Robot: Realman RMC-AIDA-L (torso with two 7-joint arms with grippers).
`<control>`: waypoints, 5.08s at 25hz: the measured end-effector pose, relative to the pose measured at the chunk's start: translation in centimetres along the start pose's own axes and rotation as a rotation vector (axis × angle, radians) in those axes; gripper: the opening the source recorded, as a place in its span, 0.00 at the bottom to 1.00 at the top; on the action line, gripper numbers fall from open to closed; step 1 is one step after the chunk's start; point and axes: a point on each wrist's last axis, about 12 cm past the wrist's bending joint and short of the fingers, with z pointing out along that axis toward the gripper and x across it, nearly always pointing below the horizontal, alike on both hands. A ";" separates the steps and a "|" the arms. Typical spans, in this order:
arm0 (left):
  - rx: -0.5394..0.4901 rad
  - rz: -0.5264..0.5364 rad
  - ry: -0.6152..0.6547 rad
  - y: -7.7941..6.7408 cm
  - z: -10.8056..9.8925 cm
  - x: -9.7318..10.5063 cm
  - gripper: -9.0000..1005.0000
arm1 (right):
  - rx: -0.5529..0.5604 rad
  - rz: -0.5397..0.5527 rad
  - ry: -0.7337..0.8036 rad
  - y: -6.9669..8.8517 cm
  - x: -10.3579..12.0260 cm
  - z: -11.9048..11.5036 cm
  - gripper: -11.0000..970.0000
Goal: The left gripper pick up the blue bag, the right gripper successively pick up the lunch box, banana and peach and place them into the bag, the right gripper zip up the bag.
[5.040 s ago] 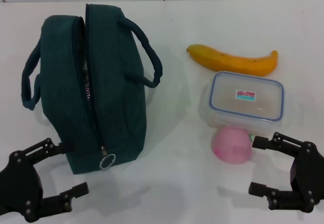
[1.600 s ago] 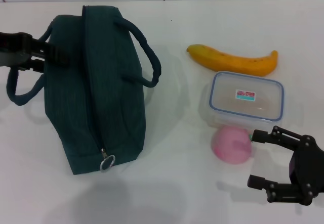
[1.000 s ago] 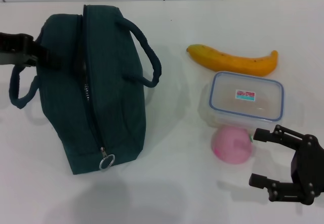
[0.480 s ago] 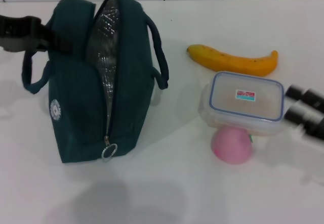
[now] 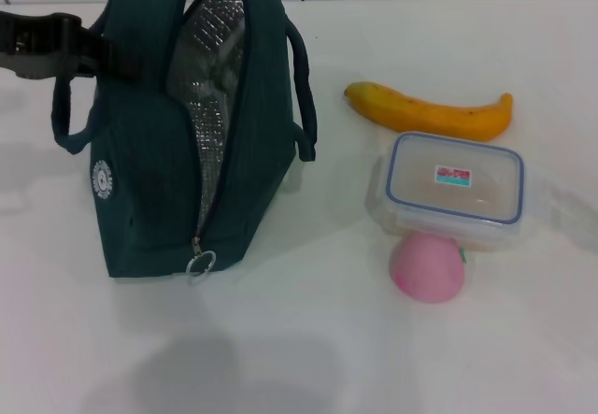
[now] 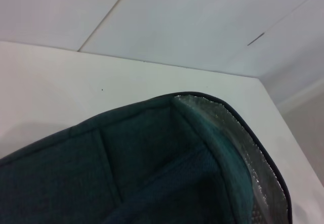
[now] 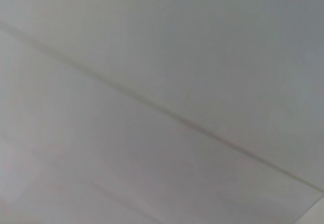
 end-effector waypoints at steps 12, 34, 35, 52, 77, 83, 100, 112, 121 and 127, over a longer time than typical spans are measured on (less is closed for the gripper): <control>0.011 0.019 -0.013 0.0 0.2 -0.1 0.05 | 0.235 0.183 0.023 -2.7 0.7 -0.5 0.89; 0.002 0.016 -0.040 0.4 -0.1 -0.3 0.05 | 0.291 0.213 0.173 -4.4 2.9 4.9 0.89; 0.002 0.017 -0.040 0.4 -0.1 -0.3 0.05 | 0.289 0.213 0.176 -4.4 3.0 5.0 0.89; 0.001 0.030 -0.042 0.5 -0.1 -0.2 0.05 | 0.264 0.198 0.216 -4.2 3.2 6.1 0.89; -0.001 0.029 -0.039 0.7 -0.2 0.1 0.05 | 0.219 0.193 0.249 -3.7 3.6 6.3 0.17; 0.002 0.032 -0.039 0.7 -0.1 0.1 0.05 | 0.195 0.191 0.244 -3.4 3.6 6.4 0.11; 0.024 0.062 -0.050 0.2 0.1 -0.3 0.05 | 0.017 0.202 0.082 -1.5 1.6 6.7 0.12; 0.084 0.057 -0.037 -0.1 1.3 -0.4 0.05 | -0.176 0.246 -0.019 0.6 -0.8 7.8 0.13; 0.120 0.073 -0.014 -0.8 2.7 -0.6 0.05 | -0.277 0.276 0.018 1.7 -1.8 11.7 0.14; 0.135 0.094 -0.007 -1.4 3.2 -1.3 0.05 | -0.337 0.290 0.070 2.7 -1.8 15.0 0.15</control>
